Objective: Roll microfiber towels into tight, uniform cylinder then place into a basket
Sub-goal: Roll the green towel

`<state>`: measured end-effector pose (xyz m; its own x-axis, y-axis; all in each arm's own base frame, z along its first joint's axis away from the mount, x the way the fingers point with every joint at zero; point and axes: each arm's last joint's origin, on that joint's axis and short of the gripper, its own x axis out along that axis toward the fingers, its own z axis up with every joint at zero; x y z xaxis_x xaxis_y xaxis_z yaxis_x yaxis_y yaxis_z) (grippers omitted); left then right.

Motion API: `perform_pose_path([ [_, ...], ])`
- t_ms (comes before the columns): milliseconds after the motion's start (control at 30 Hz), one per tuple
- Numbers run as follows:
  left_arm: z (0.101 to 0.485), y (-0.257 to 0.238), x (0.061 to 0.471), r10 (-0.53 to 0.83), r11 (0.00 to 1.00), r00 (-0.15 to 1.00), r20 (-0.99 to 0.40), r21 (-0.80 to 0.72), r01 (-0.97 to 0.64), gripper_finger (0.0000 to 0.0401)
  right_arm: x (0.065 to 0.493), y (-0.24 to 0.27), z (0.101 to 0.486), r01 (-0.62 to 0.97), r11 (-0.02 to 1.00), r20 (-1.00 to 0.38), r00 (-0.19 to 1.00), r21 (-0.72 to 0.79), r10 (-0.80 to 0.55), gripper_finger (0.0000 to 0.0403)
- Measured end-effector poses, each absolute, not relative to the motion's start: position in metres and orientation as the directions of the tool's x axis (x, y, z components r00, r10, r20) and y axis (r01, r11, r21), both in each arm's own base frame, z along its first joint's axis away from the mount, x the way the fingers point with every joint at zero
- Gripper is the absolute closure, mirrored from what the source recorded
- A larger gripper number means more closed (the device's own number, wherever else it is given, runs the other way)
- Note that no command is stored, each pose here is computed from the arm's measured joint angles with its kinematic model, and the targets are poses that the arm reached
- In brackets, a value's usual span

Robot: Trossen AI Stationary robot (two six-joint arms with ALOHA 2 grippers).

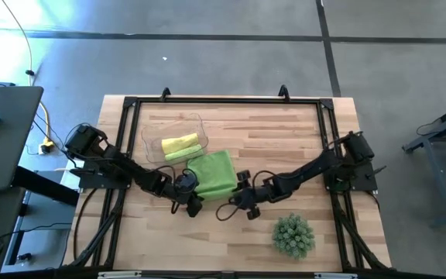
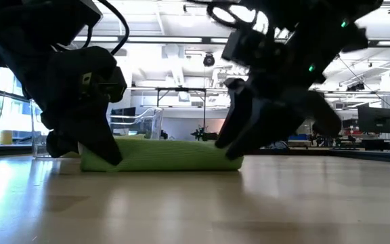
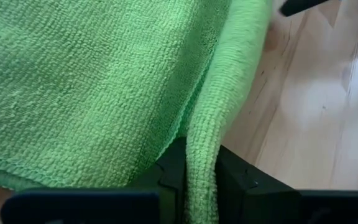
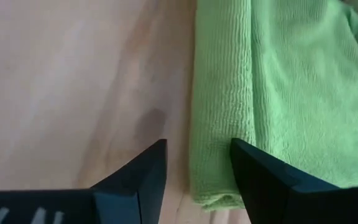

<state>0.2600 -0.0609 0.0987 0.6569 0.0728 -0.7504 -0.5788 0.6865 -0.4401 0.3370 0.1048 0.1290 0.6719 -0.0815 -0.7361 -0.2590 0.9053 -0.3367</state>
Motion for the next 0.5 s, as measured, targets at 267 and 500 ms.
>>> perform_pose_path([
  [267, 0.099, -0.061, 0.26, 0.069, 0.707, 0.661, -0.747, -0.431, -0.561, 0.0349, 0.344, 0.094, 0.107, -0.234, 0.923, -0.768, 0.634, -0.305, -0.093, 0.0234],
  [500, 0.114, -0.06, 0.253, 0.018, 0.812, 0.653, -0.757, -0.37, -0.451, 0.0313, 0.344, 0.089, 0.103, -0.198, 0.956, -0.792, 0.608, -0.219, -0.056, 0.0234],
])
